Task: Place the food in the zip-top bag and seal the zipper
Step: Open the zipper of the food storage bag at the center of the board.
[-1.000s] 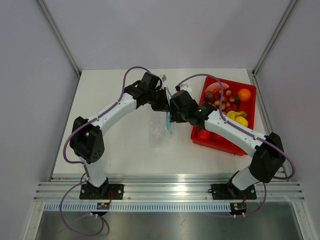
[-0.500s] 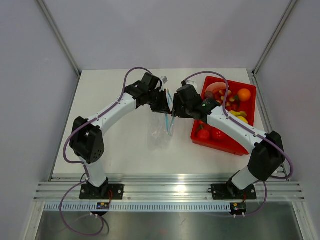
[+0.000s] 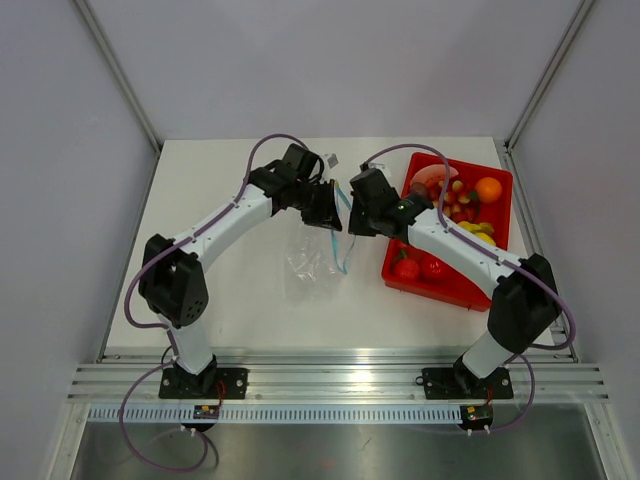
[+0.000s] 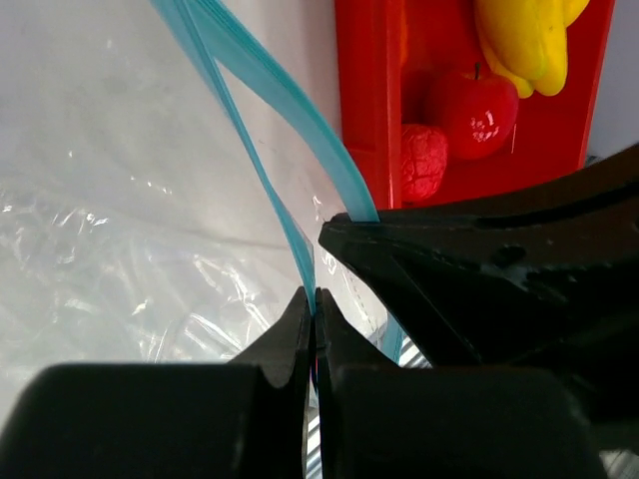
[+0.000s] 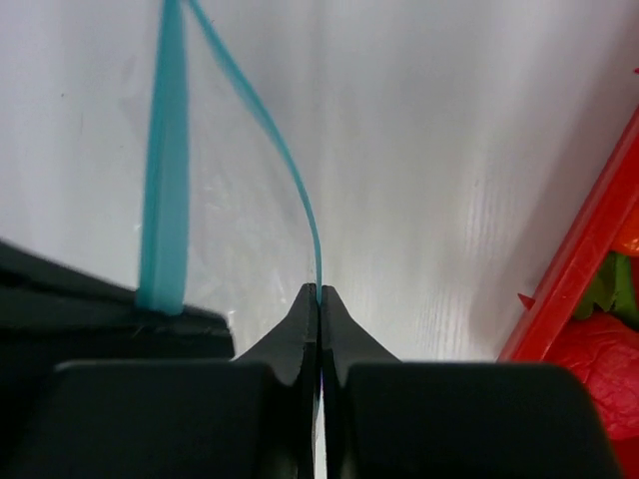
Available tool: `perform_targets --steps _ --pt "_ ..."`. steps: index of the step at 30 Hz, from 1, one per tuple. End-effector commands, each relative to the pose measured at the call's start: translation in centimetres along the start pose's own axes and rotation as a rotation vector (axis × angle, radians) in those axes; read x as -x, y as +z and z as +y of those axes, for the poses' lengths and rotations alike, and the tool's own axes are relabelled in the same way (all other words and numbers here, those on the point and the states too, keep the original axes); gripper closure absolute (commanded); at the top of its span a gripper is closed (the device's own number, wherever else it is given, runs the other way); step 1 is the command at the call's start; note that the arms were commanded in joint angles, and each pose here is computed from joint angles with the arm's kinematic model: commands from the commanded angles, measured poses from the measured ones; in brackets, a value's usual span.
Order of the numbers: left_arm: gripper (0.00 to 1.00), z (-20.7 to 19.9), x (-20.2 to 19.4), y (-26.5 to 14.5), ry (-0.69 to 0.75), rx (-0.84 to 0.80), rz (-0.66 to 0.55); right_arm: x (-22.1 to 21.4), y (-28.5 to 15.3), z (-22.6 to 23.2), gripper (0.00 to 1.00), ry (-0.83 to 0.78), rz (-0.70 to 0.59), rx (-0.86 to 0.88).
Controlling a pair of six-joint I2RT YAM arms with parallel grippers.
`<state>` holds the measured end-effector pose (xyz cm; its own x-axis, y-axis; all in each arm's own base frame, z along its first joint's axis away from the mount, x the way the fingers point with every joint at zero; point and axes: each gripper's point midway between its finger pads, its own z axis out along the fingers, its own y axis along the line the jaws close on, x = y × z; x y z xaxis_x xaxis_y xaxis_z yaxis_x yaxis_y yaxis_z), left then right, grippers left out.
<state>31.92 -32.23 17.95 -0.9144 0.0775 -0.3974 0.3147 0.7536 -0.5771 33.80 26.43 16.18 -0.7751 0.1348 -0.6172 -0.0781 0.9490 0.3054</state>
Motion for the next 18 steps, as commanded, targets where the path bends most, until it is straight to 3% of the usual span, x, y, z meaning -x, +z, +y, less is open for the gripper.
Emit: perform_targets --steps 1,10,18 --pt "1.0 -3.7 1.3 -3.4 0.113 -0.102 -0.035 2.4 -0.1 -2.8 1.0 0.04 -0.069 -0.074" --pt "1.0 -5.5 2.0 -4.7 0.161 -0.141 0.005 3.8 -0.5 -6.4 1.0 0.139 -0.124 -0.139" --pt "1.0 -9.3 2.5 -6.2 0.174 -0.318 0.002 1.9 0.4 -7.6 1.0 0.205 -0.107 -0.175"
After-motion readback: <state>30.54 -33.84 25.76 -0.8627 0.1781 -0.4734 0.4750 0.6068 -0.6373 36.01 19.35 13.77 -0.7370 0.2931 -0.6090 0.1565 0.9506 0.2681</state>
